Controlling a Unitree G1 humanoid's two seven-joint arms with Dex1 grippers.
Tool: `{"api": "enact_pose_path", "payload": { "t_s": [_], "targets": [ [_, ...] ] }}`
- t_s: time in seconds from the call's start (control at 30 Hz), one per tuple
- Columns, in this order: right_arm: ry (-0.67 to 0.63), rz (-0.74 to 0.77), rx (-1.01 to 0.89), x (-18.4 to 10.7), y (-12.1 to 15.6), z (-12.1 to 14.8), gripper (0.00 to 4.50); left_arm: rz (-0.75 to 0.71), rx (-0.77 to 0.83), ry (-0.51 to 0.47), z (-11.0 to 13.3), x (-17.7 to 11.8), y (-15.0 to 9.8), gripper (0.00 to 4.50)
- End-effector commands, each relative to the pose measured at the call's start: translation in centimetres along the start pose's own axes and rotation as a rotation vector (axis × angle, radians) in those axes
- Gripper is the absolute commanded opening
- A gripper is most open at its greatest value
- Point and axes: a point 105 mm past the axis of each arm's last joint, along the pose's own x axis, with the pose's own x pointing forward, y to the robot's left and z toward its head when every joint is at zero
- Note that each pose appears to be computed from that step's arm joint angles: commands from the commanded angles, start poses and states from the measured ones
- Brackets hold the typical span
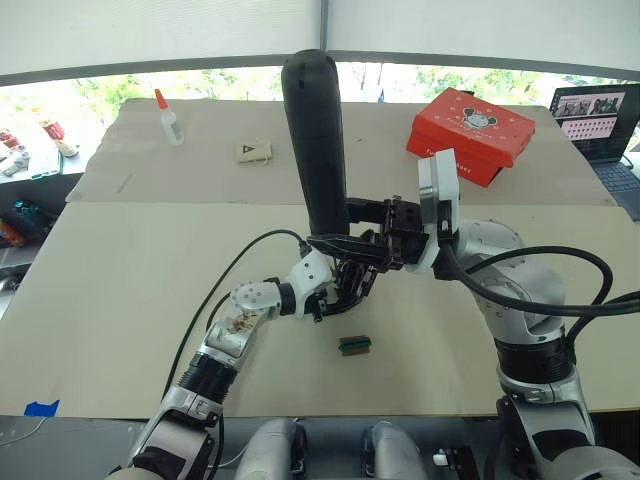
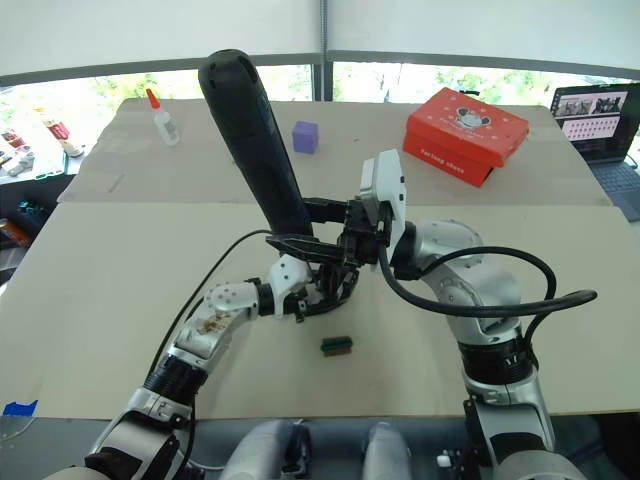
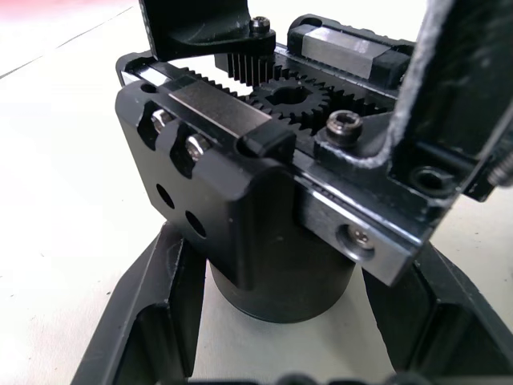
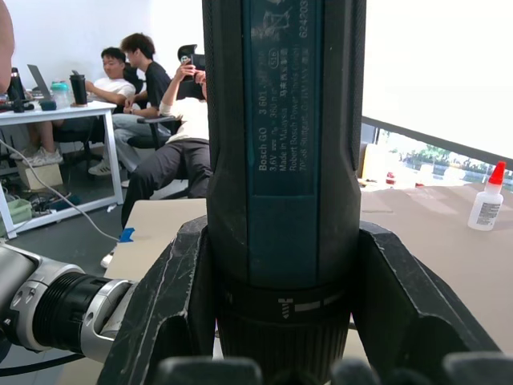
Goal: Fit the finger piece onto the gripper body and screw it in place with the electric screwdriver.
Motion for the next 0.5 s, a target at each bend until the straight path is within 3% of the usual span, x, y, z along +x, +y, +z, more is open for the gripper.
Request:
{"api": "enact_pose_path", "payload": {
  "t_s": [0.03, 0.5],
  "targets": [
    [-0.053, 0.011, -0.084, 0.07, 0.13, 1.88, 1.92, -0.009, 0.016, -0.042, 1.17, -0.14, -0.16, 2.28],
    [-0.046, 0.006, -0.096, 0.05, -0.08, 1.85, 1.92, -0.010, 0.013, -0.042, 1.21, -0.14, -0.08, 2.28]
  ]
}}
